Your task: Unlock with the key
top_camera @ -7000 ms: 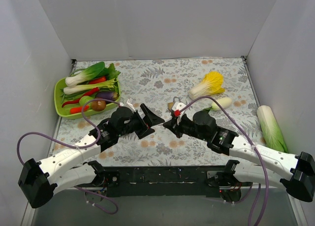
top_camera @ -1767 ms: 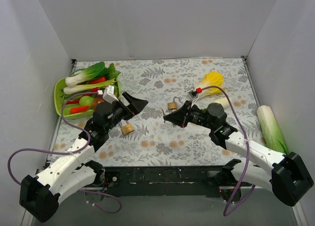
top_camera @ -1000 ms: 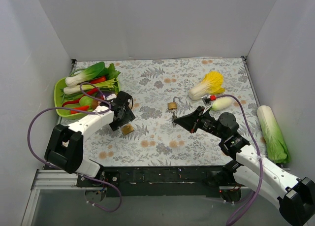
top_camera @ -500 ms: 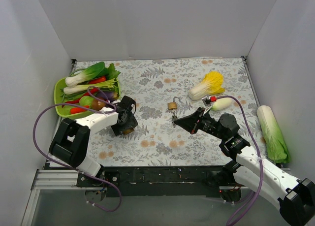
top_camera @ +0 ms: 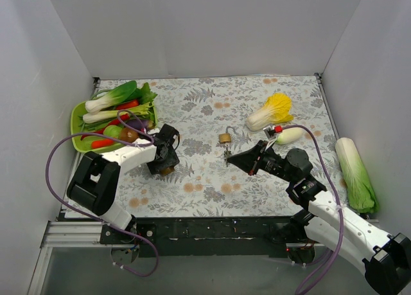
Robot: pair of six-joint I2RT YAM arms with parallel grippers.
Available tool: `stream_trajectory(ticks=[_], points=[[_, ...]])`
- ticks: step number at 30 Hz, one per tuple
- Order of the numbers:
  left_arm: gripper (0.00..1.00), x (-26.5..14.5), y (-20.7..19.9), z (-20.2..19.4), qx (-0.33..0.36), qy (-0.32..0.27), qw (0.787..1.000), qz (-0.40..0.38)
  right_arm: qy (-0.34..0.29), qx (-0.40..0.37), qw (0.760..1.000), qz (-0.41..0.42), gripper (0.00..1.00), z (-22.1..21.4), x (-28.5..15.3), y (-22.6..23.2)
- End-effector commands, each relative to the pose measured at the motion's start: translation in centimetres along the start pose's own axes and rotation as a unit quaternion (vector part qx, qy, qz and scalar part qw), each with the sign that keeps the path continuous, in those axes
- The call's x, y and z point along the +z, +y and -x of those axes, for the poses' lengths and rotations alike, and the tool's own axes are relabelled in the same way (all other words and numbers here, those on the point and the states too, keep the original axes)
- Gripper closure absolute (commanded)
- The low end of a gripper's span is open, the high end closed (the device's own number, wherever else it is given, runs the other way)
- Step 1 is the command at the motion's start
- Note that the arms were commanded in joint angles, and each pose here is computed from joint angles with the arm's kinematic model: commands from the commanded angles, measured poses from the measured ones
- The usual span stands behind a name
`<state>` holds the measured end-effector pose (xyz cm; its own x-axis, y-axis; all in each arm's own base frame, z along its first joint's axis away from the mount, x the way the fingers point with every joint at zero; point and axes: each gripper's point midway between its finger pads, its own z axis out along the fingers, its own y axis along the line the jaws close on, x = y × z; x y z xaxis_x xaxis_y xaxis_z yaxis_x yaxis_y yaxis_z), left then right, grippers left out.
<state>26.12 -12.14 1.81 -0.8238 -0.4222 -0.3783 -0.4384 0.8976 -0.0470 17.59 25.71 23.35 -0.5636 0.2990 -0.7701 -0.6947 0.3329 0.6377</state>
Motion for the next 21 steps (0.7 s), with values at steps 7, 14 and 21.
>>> stream_trajectory(ticks=[7,14,21], points=[[0.59,1.7,0.0,-1.3,0.01,0.012,1.0,-0.011,-0.015,-0.011,1.0,0.008,0.99,0.7,-0.3,0.5],[0.75,-1.3,-2.9,0.8,-0.019,-0.025,0.995,-0.098,0.003,-0.005,1.0,-0.02,0.99,-0.9,-0.7,-1.1],[0.94,-4.0,-4.5,2.5,-0.048,-0.051,0.986,-0.15,0.017,0.003,0.998,-0.054,0.99,-2.4,-1.4,-2.7]])
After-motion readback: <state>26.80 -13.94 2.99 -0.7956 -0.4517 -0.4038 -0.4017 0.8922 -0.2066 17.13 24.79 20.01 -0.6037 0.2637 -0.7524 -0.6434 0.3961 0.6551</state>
